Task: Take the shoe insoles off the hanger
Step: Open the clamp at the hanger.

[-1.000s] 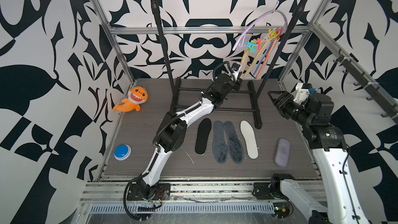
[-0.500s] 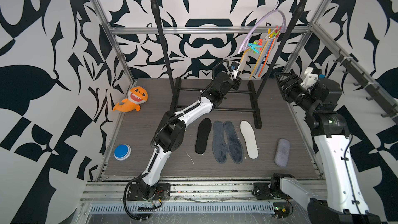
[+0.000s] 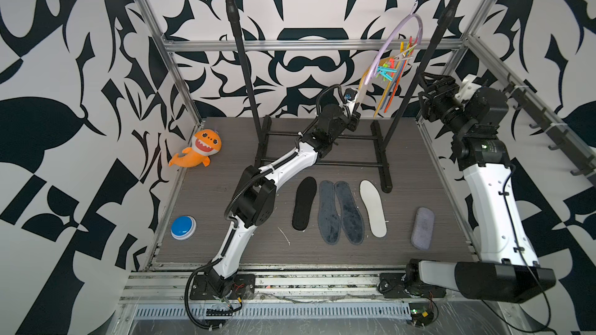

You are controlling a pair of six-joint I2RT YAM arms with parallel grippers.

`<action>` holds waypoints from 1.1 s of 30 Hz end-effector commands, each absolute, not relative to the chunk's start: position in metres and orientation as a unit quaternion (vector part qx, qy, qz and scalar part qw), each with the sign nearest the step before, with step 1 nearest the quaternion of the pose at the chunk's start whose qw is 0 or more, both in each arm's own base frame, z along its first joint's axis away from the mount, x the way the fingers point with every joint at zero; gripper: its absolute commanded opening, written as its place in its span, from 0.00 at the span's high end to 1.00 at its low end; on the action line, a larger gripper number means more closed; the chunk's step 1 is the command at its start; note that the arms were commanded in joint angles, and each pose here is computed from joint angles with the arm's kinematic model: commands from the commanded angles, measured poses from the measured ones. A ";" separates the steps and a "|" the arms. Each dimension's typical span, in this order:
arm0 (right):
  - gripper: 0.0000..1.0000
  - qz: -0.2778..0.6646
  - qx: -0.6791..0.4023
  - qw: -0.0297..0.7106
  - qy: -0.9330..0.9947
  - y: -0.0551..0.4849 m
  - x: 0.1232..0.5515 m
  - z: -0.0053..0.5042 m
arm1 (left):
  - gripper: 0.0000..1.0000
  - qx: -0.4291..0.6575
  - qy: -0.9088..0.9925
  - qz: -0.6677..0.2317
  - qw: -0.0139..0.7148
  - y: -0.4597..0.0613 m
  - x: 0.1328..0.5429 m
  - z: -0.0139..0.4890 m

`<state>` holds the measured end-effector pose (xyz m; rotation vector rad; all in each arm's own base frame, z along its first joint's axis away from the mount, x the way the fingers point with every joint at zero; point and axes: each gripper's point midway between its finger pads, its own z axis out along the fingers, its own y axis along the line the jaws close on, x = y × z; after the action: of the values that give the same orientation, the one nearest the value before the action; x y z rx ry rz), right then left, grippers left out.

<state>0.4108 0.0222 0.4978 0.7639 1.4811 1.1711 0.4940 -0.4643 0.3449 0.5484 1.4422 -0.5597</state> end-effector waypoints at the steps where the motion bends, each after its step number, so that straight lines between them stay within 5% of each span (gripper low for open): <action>1: 0.24 0.522 0.290 0.569 0.565 0.020 0.403 0.549 | 1.00 0.226 0.610 -0.261 0.714 -0.450 0.486 0.402; 33: 0.20 0.570 0.295 0.555 0.529 0.020 0.439 0.570 | 1.00 0.215 0.576 -0.276 0.739 -0.439 0.476 0.445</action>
<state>0.4537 0.0170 0.5327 0.7811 1.3327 1.3102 0.4891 -0.4536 0.3938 0.5108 1.3642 -0.5752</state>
